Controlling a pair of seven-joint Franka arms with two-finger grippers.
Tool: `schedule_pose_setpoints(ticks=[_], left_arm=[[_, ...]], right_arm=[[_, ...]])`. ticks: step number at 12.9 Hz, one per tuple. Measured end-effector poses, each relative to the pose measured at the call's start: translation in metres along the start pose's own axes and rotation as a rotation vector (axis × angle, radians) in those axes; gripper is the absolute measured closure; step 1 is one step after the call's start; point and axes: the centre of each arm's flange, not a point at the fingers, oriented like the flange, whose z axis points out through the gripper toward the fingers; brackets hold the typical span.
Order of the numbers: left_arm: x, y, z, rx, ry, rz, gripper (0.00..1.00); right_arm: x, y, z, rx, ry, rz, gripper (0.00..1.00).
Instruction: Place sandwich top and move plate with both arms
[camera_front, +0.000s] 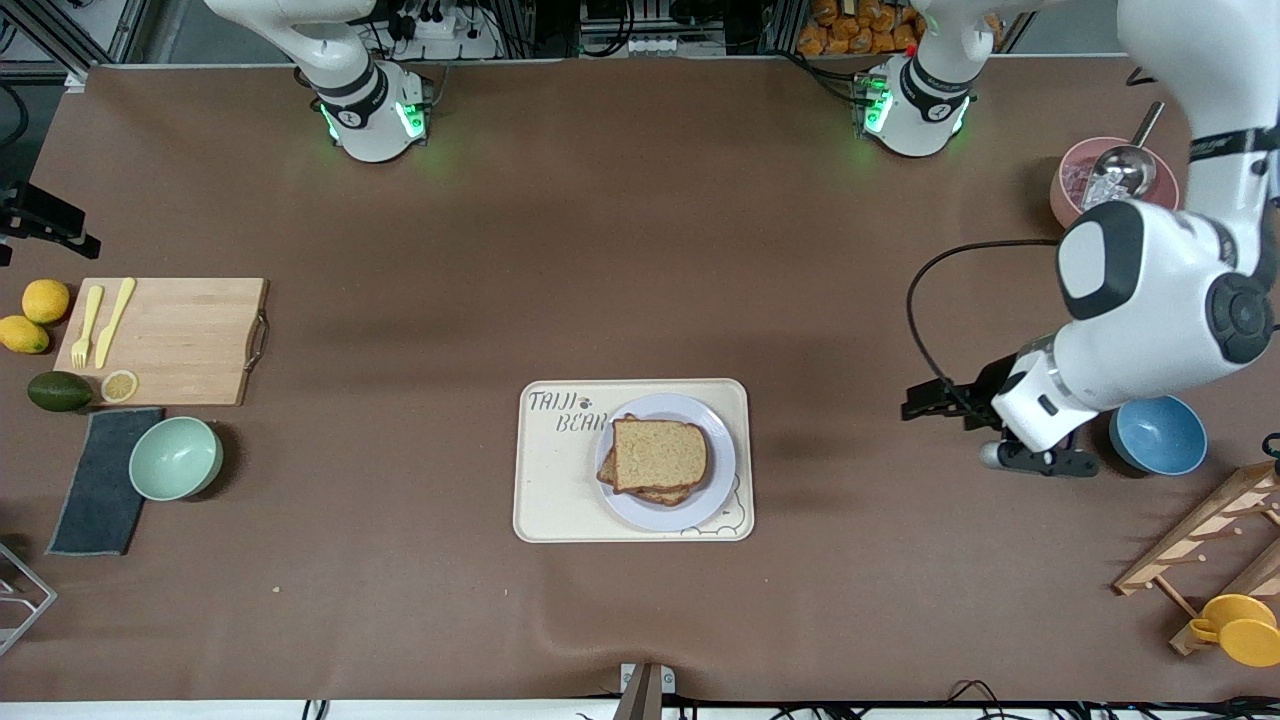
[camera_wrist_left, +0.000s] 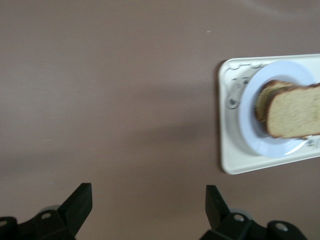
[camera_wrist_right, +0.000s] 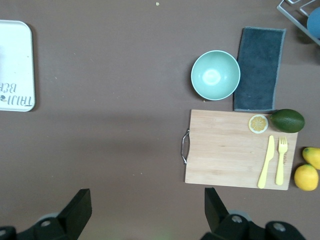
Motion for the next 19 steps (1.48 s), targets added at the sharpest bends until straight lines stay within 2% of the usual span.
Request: schedule_pose_setpoints(ticks=[4, 6, 9, 15, 19], left_arm=[[-0.014, -0.009, -0.07, 0.172, -0.033, 0.048, 0.0], [-0.014, -0.014, -0.1, 0.233, -0.007, 0.053, 0.0], [-0.019, -0.016, -0.128, 0.253, 0.029, 0.045, 0.0], [-0.074, -0.016, -0.211, 0.292, 0.018, -0.007, 0.0], [-0.091, -0.021, -0.225, 0.248, 0.007, -0.04, 0.0]], right_arm=[[0.002, -0.014, 0.004, -0.006, -0.022, -0.027, 0.0], [0.003, -0.015, 0.005, -0.006, -0.025, -0.03, 0.0], [0.002, -0.014, 0.005, -0.008, -0.025, -0.028, 0.0], [0.002, -0.013, 0.005, -0.009, -0.024, -0.026, 0.0], [0.002, -0.013, 0.004, -0.01, -0.021, -0.026, 0.0]])
